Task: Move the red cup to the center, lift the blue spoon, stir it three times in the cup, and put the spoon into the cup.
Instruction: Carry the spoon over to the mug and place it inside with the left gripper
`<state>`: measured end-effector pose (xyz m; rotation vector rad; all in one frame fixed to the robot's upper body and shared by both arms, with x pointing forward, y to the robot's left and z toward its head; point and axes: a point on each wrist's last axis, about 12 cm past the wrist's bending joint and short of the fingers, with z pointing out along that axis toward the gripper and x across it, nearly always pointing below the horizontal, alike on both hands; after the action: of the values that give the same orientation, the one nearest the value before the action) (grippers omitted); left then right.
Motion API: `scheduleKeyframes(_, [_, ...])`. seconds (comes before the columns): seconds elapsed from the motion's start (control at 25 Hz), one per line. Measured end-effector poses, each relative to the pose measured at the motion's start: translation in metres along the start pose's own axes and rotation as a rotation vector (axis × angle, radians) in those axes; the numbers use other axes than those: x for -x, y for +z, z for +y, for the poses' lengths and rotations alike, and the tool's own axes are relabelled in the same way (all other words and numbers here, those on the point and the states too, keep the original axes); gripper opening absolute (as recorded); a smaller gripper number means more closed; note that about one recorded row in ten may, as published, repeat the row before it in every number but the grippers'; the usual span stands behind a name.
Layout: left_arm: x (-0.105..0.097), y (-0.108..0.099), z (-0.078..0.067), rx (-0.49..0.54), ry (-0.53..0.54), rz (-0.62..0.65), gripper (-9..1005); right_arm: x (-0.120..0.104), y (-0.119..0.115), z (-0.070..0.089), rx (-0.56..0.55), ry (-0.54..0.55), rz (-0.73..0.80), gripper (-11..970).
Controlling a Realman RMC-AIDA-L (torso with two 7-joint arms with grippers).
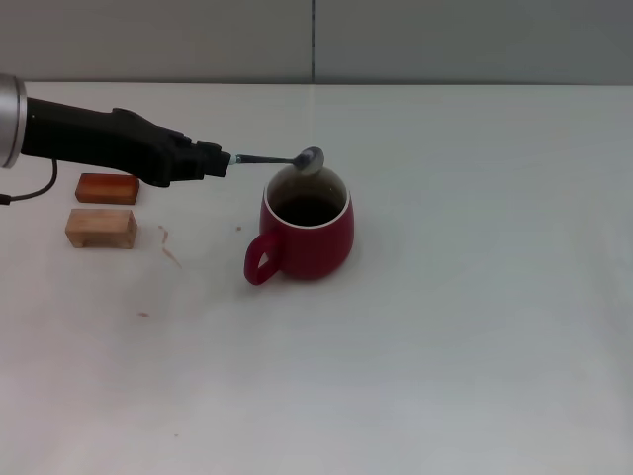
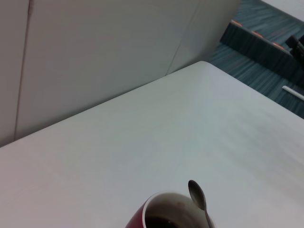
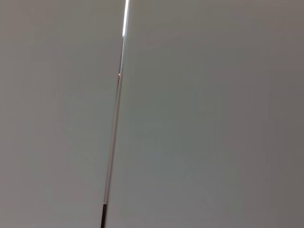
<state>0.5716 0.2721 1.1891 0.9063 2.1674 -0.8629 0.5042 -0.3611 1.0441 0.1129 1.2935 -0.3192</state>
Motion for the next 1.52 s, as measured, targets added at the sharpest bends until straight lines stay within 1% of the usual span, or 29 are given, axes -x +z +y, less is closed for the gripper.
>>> scheduleKeyframes(0.12, [0.007, -0.001, -0.003, 0.025, 0.043, 0.030, 144, 0.000, 0.000, 0.000, 0.000, 0.000, 0.000, 664])
scheduleKeyframes(0.16, [0.012, -0.001, -0.005, 0.039, 0.074, 0.057, 144, 0.000, 0.000, 0.000, 0.000, 0.000, 0.001, 663])
scheduleKeyframes(0.28, [0.016, 0.001, -0.007, 0.046, 0.099, 0.083, 144, 0.000, -0.001, -0.001, -0.001, -0.001, 0.002, 663])
scheduleKeyframes(0.56, [0.028, 0.010, -0.013, 0.069, 0.178, 0.162, 144, -0.001, -0.002, -0.002, -0.003, -0.002, 0.004, 662])
scheduleKeyframes(0.88, [0.041, 0.018, -0.019, 0.079, 0.242, 0.202, 144, -0.001, -0.003, -0.001, -0.004, 0.000, 0.006, 661])
scheduleKeyframes(0.96, [0.046, 0.024, -0.023, 0.089, 0.282, 0.237, 144, -0.001, -0.003, -0.001, -0.004, 0.001, 0.006, 662])
scheduleKeyframes(1.36, [0.053, 0.034, -0.028, 0.150, 0.367, 0.317, 144, -0.002, -0.005, -0.002, -0.007, 0.002, 0.010, 662])
scheduleKeyframes(1.52, [0.055, 0.038, -0.030, 0.145, 0.388, 0.331, 144, -0.002, -0.005, -0.002, -0.007, 0.001, 0.011, 663])
